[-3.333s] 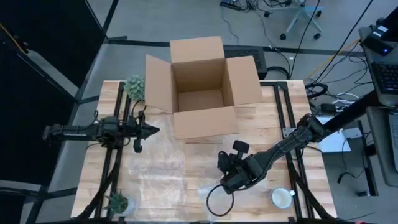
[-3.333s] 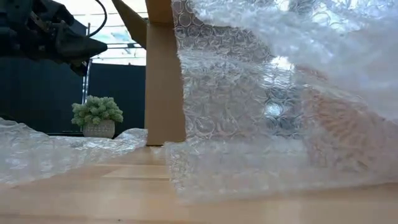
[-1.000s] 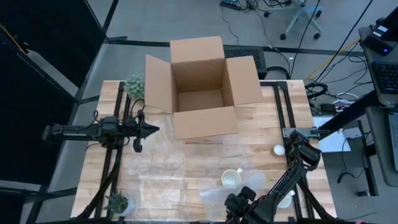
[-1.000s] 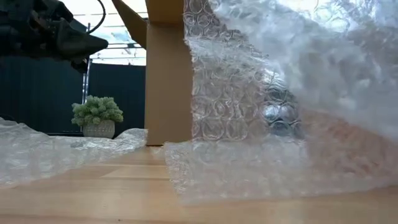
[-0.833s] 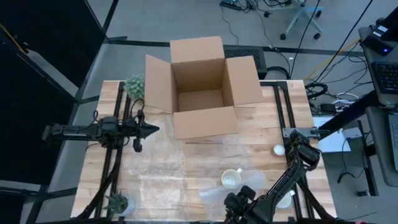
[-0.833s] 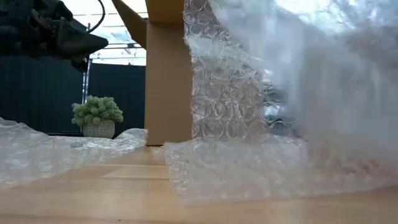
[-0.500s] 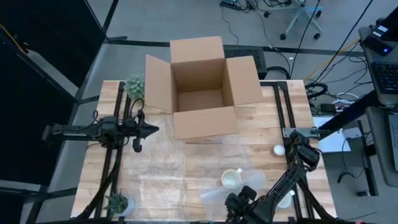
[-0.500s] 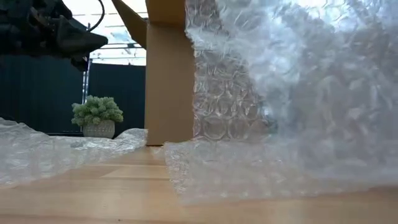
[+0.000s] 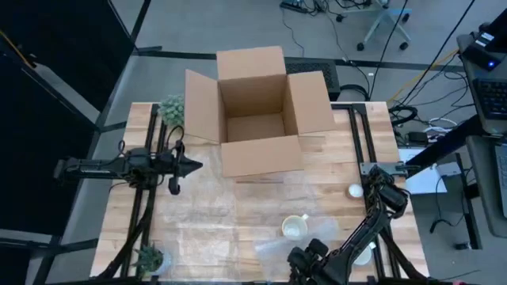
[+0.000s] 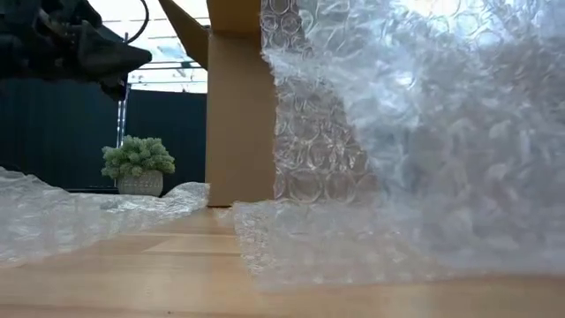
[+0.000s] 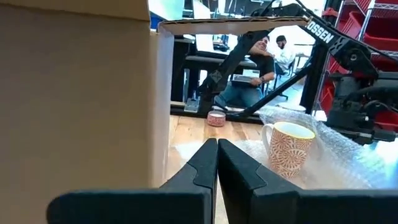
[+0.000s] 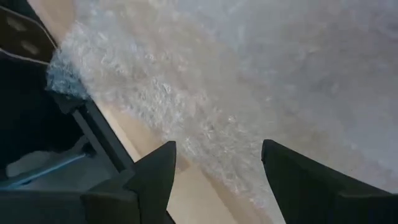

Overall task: Wrap mug
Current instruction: Wrap the orange mug with bubble wrap

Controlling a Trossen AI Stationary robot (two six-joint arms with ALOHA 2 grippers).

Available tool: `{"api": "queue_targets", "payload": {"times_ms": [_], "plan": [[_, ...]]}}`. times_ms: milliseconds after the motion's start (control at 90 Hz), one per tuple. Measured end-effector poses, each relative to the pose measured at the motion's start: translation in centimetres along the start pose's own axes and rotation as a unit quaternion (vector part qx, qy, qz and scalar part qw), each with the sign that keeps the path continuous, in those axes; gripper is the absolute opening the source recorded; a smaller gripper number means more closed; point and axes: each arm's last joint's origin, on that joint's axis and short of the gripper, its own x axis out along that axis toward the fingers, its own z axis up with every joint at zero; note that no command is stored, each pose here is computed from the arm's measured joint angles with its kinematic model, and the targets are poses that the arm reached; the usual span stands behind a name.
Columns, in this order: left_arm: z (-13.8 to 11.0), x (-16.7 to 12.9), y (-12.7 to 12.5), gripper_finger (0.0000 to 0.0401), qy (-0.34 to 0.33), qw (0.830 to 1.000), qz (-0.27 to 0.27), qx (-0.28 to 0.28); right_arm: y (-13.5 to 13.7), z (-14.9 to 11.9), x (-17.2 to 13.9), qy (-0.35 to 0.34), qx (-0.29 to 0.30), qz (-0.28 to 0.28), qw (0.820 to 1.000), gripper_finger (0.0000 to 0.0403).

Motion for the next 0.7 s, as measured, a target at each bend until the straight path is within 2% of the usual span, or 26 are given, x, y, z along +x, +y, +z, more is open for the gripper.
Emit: {"api": "queue_targets", "payload": {"times_ms": [700], "plan": [[-0.01,0.00,0.00,0.0000,0.001,1.000,-0.001,0.000,-0.21,0.79,0.25,-0.004,-0.020,-0.011,1.000,0.0224]]}}
